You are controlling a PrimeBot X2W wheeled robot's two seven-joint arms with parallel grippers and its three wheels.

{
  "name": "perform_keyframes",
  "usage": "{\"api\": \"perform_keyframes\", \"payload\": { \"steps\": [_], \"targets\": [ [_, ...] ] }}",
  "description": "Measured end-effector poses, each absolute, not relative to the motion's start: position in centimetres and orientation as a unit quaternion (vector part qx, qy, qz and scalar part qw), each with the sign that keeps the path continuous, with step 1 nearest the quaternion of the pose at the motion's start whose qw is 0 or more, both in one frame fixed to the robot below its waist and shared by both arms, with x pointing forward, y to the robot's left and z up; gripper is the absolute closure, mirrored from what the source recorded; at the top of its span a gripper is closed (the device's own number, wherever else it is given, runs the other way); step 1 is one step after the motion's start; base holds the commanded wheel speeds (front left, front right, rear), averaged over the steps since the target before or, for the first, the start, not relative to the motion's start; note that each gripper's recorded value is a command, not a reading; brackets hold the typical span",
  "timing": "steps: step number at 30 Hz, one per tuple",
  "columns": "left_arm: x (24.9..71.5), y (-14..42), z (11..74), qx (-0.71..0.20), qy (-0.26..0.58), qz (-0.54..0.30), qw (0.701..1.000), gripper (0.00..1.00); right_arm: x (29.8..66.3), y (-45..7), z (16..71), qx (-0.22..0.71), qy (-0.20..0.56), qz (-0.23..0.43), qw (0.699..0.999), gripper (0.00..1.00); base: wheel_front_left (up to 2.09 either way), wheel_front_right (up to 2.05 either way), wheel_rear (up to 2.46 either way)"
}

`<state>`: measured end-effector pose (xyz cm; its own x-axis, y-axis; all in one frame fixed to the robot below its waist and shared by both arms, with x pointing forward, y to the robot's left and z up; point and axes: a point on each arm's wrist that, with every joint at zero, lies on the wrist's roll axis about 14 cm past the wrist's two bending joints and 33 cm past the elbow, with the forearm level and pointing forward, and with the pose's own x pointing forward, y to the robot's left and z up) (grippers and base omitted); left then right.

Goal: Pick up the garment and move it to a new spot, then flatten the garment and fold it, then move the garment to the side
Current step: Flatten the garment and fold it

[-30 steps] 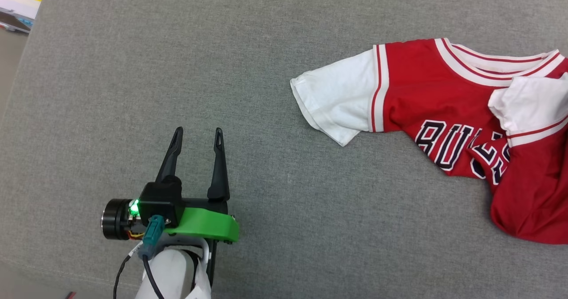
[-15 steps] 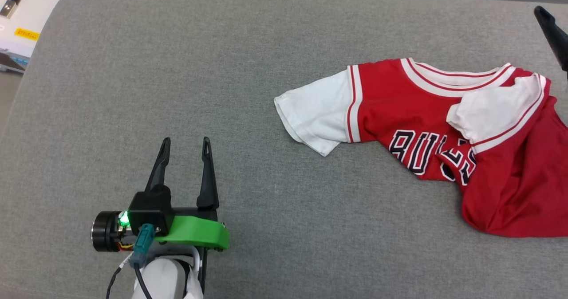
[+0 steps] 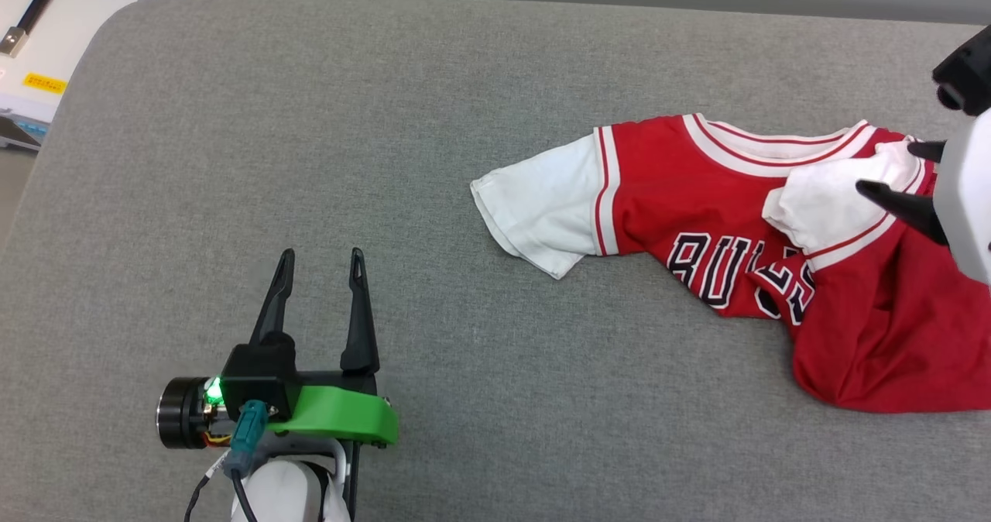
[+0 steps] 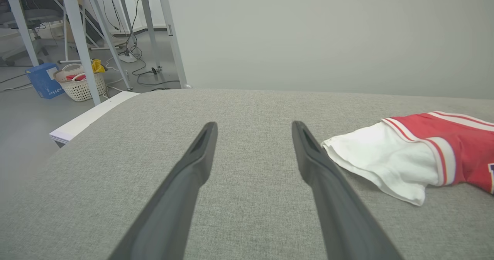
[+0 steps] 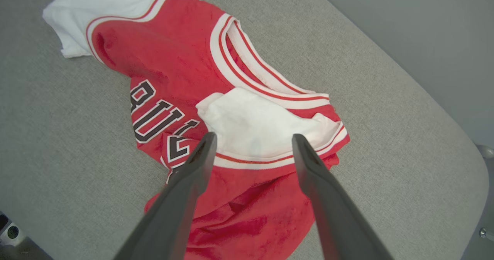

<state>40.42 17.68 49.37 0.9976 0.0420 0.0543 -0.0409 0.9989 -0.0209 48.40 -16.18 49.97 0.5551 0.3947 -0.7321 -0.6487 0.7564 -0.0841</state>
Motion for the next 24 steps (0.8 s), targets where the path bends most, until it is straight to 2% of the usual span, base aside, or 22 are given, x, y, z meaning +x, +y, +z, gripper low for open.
{"api": "perform_keyframes", "payload": {
  "steps": [13,19,20,21,24],
  "targets": [
    [41.6,18.0,47.1,-0.012,0.002,0.026,1.0,0.0,48.2,-16.4,38.2,-0.197,0.504,0.276,0.794,0.0,0.0,0.0,0.0],
    [41.6,18.8,46.3,-0.009,0.014,0.04,0.999,0.0,48.1,-16.4,35.5,-0.194,0.516,0.277,0.787,0.0,0.0,0.0,0.0],
    [41.5,18.9,46.3,-0.009,0.014,0.041,0.999,0.0,48.2,-16.3,35.6,-0.193,0.507,0.279,0.792,0.82,0.0,0.0,0.0],
    [41.5,18.9,46.4,-0.009,0.014,0.043,0.999,0.0,48.3,-16.2,35.8,-0.192,0.497,0.281,0.798,1.0,0.0,0.0,0.0],
    [41.4,18.9,46.7,-0.009,0.009,0.042,0.999,0.0,48.8,-15.4,37.1,-0.182,0.448,0.295,0.824,1.0,0.0,0.0,0.0]
  ]
}}
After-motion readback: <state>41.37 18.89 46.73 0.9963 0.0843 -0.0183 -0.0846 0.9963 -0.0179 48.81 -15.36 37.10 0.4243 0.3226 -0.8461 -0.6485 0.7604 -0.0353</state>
